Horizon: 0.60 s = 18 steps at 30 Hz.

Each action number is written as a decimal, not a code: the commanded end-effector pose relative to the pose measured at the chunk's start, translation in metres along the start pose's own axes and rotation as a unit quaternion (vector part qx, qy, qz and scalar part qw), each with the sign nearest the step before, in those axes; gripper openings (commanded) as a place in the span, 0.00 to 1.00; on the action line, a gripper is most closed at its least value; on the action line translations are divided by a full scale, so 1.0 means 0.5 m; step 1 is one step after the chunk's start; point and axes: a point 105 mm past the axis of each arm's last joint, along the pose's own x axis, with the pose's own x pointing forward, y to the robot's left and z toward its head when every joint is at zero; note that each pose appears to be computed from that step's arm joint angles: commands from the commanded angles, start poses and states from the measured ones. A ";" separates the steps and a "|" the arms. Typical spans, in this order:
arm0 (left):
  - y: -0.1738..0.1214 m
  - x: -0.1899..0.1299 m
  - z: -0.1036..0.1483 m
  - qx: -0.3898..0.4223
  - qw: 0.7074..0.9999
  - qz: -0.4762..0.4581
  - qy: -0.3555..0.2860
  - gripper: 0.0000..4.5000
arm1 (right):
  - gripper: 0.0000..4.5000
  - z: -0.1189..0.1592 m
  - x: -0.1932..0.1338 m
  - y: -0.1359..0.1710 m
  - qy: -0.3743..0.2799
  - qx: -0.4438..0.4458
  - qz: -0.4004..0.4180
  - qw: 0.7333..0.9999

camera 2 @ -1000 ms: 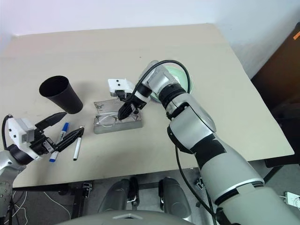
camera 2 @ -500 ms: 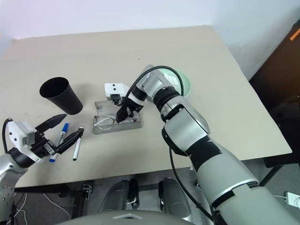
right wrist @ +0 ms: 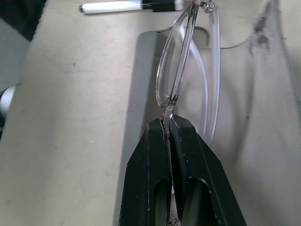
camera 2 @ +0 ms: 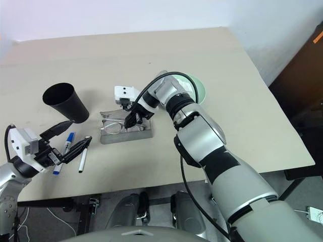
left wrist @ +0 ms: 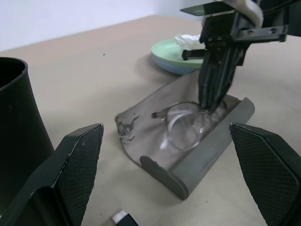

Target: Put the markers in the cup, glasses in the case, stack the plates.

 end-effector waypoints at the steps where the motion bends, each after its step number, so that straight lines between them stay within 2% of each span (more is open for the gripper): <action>1: -0.002 -0.001 0.009 0.022 1.000 -0.007 -0.004 1.00 | 0.01 0.010 -0.004 -0.008 0.001 -0.007 -0.017 1.000; 7: -0.007 -0.003 0.003 0.021 1.000 -0.008 -0.003 1.00 | 0.01 -0.019 0.004 -0.014 0.046 -0.017 -0.034 0.998; 18: -0.008 -0.004 -0.008 0.015 1.000 -0.008 -0.001 1.00 | 0.01 -0.045 0.020 0.008 0.085 -0.032 0.014 0.996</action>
